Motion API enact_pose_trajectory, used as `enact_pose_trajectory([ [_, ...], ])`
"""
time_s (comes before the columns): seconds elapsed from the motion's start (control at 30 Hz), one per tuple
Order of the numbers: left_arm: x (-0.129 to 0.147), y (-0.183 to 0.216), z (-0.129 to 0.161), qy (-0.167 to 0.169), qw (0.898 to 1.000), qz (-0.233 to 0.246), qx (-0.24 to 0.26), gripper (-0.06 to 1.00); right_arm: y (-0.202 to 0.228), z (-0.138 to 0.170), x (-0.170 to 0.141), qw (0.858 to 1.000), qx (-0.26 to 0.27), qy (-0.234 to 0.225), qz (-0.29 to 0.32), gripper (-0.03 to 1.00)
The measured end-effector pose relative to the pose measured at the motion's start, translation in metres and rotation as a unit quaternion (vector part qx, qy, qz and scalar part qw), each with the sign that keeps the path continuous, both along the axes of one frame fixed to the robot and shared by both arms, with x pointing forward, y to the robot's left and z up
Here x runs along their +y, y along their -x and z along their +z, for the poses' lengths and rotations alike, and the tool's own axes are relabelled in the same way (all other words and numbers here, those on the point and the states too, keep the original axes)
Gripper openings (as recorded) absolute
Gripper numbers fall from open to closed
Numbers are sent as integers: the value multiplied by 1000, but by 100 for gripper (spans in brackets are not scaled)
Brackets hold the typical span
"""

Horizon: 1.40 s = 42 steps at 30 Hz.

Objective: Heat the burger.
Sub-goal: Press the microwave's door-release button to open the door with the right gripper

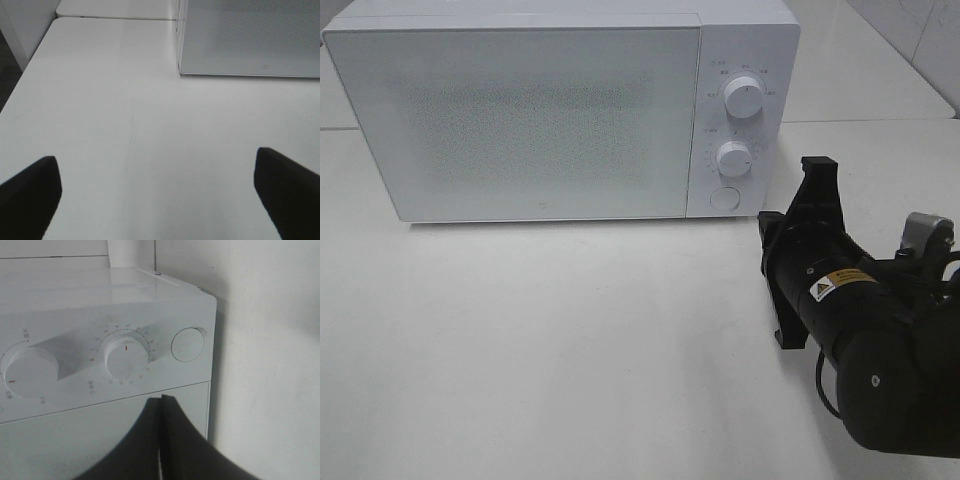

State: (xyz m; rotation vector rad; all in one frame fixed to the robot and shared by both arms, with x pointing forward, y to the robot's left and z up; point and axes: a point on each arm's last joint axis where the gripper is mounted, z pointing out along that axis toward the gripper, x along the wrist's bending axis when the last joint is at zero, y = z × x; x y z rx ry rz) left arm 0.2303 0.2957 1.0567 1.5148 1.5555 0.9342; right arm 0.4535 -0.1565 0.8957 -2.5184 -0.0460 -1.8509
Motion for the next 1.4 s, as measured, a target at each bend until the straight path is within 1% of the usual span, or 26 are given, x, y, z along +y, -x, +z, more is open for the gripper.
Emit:
enact_pose_trajectory([
  [0.2, 0, 0, 0, 0, 1000, 0, 0, 97, -2, 0, 2, 1000, 0, -3, -4, 1],
  [0.53, 0, 0, 0, 0, 1000, 0, 0, 97, -19, -15, 17, 1000, 14, -14, -10, 1],
  [0.83, 0, 0, 0, 0, 1000, 0, 0, 97, -41, -22, 14, 999, 25, -20, -36, 1],
  [0.9, 0, 0, 0, 0, 1000, 0, 0, 97, -49, -22, 13, 998, 39, -27, -39, 1],
  [1.0, 0, 0, 0, 0, 1000, 0, 0, 97, -56, -22, 12, 998, 51, -27, -34, 1],
  [1.27, 0, 0, 0, 0, 1000, 0, 0, 97, -75, -18, 12, 998, 56, -18, -22, 1],
  [1.4, 0, 0, 0, 0, 1000, 0, 0, 97, -82, -21, 14, 998, 58, -14, -20, 1],
])
